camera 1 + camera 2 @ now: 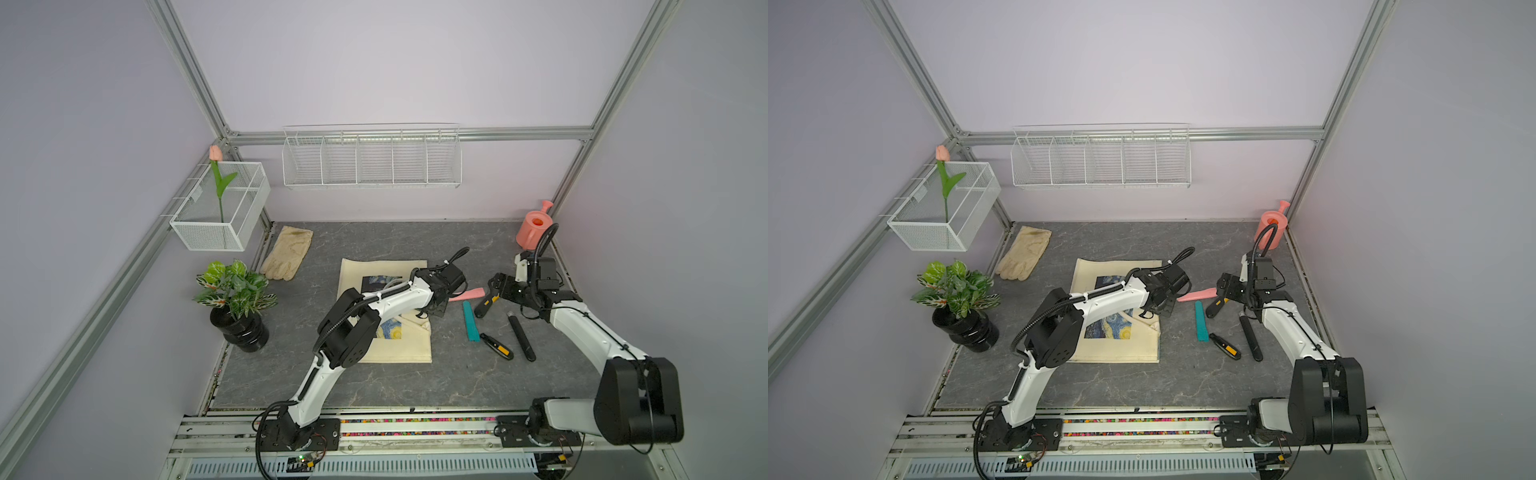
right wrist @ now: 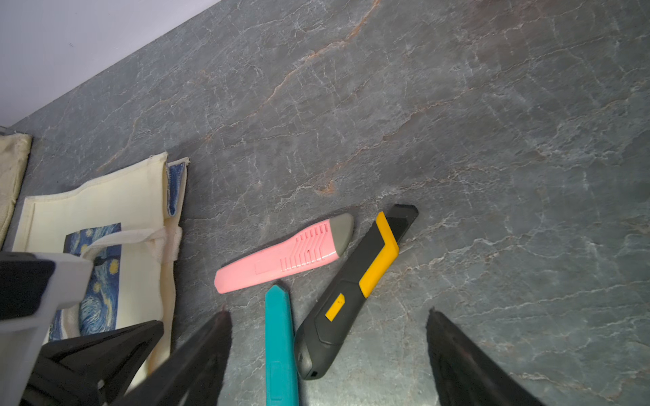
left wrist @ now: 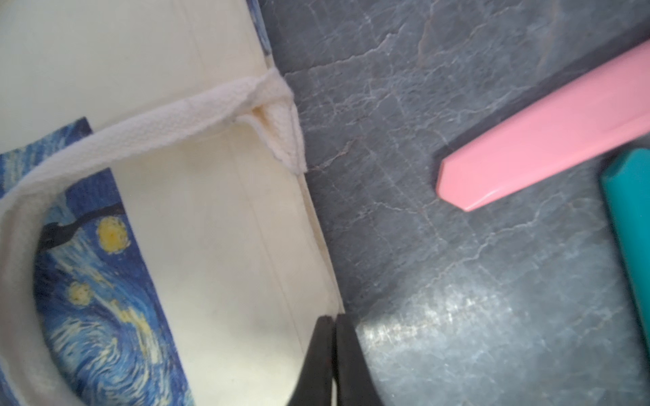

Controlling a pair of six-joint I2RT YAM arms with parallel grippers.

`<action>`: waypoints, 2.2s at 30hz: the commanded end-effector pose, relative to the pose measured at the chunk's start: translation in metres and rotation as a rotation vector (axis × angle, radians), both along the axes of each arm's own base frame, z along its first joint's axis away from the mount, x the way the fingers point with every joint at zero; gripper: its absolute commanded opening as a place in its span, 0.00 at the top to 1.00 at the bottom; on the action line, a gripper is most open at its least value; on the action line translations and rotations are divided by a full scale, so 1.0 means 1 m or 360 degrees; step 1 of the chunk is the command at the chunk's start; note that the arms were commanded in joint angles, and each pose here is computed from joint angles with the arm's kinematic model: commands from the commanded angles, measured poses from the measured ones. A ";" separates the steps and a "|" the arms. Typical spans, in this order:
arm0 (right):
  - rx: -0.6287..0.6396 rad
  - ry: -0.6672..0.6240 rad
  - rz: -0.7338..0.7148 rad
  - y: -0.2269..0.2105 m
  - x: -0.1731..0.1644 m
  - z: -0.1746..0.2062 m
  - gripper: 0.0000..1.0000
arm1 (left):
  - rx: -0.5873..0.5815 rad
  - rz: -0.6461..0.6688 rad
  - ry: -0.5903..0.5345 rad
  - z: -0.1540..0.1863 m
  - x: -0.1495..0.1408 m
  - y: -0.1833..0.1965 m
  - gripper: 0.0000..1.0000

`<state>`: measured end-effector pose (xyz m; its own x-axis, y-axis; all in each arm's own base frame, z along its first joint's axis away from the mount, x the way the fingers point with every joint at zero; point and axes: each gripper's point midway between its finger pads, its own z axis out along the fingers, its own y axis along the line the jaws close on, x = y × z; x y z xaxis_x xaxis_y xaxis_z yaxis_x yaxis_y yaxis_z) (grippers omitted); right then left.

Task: Place the art knife into the pouch
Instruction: Open the pouch at the center of the board.

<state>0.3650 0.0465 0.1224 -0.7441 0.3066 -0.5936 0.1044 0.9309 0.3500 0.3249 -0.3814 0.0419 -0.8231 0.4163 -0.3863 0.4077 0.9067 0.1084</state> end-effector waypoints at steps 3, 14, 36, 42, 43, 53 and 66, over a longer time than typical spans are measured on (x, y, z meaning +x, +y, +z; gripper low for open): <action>0.0010 -0.0001 0.0013 0.000 -0.002 -0.005 0.11 | 0.0025 0.0017 0.0003 0.001 0.000 0.001 1.00; 0.0246 0.0011 0.0129 0.027 -0.001 -0.012 0.11 | -0.0175 -0.0045 -0.0238 0.113 0.001 -0.004 1.00; 0.0957 -0.0103 0.0429 0.131 -0.003 0.004 0.11 | -0.0313 -0.0075 -0.0581 0.247 0.001 0.022 1.00; 0.0971 -0.0070 0.0516 0.156 -0.013 0.003 0.12 | -0.0371 -0.0072 -0.0595 0.252 0.001 0.018 1.00; 0.0981 -0.0064 0.0534 0.162 -0.014 0.002 0.12 | -0.0386 -0.0077 -0.0600 0.254 0.001 0.016 1.00; 0.1060 -0.0048 0.0613 0.198 -0.007 -0.004 0.64 | -0.0455 -0.0099 -0.0582 0.261 -0.002 0.011 1.00; 0.0521 -0.0183 0.0725 0.188 -0.009 0.056 0.93 | -0.0452 -0.0154 -0.0385 0.217 -0.012 -0.003 0.57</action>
<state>0.3567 0.2453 0.1802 -0.7990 0.2102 -0.5634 -0.3249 0.6374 0.6987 0.3195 -0.3795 0.2591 -0.6405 0.3411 -0.6880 0.4727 0.8812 -0.0032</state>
